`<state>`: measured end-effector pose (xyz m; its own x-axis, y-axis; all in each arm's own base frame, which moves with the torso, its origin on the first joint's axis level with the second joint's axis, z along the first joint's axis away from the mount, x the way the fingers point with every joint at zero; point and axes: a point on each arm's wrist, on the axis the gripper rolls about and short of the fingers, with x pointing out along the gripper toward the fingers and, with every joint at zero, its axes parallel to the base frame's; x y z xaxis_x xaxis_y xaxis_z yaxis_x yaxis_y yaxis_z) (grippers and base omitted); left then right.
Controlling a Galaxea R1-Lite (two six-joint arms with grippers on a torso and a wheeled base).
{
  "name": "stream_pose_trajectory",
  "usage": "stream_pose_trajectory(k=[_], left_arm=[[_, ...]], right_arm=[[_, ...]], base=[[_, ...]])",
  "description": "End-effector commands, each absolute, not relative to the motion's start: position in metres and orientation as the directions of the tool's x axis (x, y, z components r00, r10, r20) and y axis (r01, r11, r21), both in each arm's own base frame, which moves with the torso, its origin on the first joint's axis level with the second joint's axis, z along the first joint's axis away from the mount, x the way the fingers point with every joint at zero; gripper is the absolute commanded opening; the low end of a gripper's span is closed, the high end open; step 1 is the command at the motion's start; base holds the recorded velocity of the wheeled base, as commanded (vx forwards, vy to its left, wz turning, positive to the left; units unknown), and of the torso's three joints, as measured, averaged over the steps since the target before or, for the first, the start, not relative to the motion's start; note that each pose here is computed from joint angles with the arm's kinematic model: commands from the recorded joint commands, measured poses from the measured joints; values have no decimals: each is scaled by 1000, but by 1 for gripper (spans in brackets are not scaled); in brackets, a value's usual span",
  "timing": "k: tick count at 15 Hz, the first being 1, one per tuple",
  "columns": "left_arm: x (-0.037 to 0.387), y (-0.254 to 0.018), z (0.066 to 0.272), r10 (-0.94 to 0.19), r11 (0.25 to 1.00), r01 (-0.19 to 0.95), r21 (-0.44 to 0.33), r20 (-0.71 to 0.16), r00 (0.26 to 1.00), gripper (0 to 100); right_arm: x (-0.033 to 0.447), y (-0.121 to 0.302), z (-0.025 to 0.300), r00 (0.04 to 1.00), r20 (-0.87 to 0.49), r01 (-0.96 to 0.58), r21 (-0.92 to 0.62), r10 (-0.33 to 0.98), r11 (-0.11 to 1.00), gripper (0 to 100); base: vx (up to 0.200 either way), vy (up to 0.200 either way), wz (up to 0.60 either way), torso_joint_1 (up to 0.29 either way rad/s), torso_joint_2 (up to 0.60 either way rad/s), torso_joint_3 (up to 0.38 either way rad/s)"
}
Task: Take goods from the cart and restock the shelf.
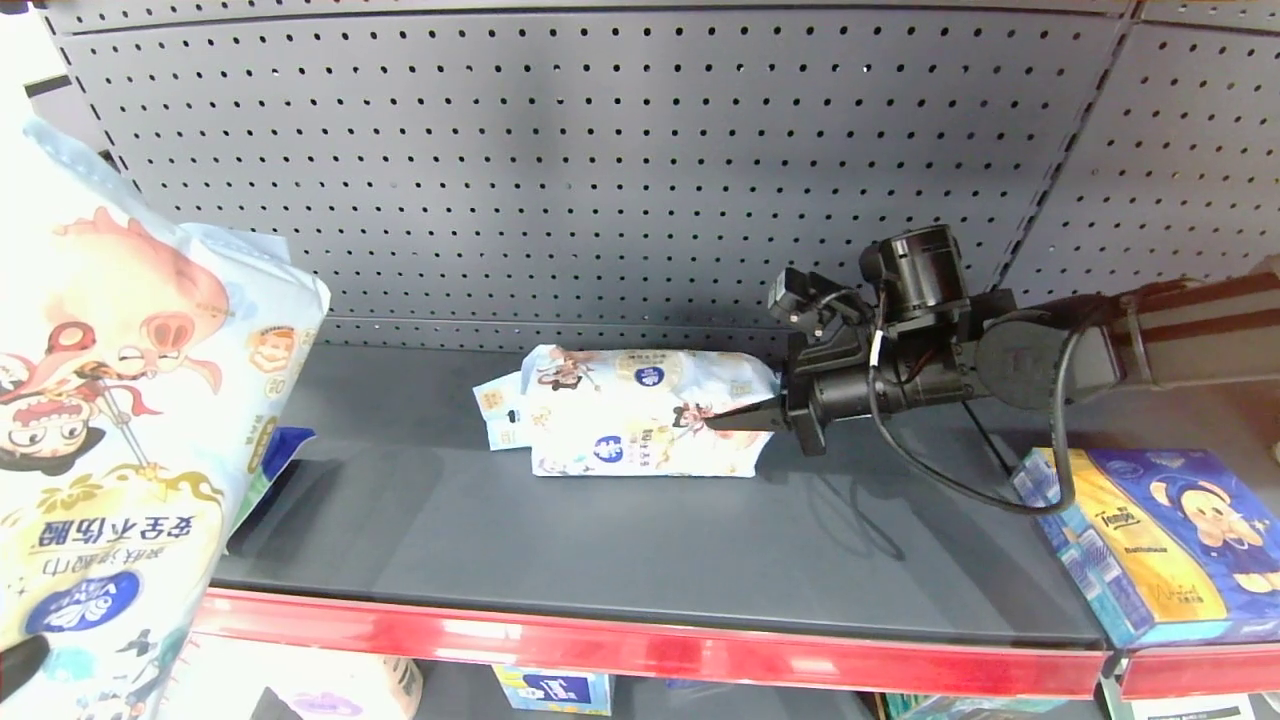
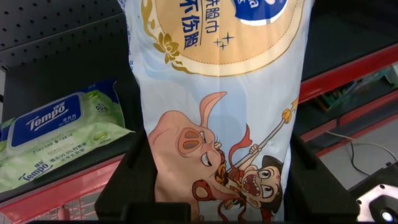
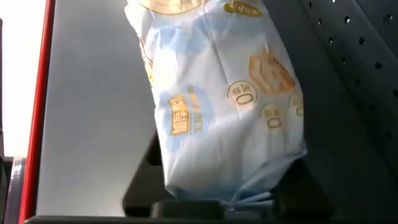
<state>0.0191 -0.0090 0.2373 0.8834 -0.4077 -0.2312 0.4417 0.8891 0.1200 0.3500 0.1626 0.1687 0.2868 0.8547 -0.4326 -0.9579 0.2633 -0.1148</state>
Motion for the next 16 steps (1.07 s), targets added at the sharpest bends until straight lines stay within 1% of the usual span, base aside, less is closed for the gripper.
stream_pose_trajectory(k=[1, 2, 5, 9, 11, 14, 16], left_arm=[[20, -9, 238, -408, 889, 442, 120, -232, 883, 0], [20, -9, 238, -408, 889, 442, 118, -235, 883, 0], [23, -10, 237, -413, 887, 449, 114, -244, 877, 0], [24, -10, 239, -416, 886, 449, 111, -234, 879, 0], [25, -10, 239, -416, 887, 449, 112, -233, 879, 0], [25, -10, 239, -416, 887, 449, 112, -233, 879, 0], [25, -10, 239, -416, 887, 449, 112, -233, 879, 0]], right_arm=[[336, 157, 178, 289, -427, -957, -119, 857, 264, 0], [329, 154, 182, 291, -426, -957, -118, 856, 266, 0], [288, 137, 191, 328, -453, -944, -131, 829, 302, 0], [246, 123, 189, 322, -474, -946, -120, 819, 302, 0], [226, 128, 185, 299, -496, -954, -121, 816, 276, 0], [217, 135, 181, 284, -518, -958, -125, 807, 257, 0], [214, 137, 177, 301, -544, -953, -136, 784, 271, 0]], base=[[0, 0, 0, 0, 0, 0], [0, 0, 0, 0, 0, 0], [0, 0, 0, 0, 0, 0], [0, 0, 0, 0, 0, 0], [0, 0, 0, 0, 0, 0], [0, 0, 0, 0, 0, 0], [0, 0, 0, 0, 0, 0]])
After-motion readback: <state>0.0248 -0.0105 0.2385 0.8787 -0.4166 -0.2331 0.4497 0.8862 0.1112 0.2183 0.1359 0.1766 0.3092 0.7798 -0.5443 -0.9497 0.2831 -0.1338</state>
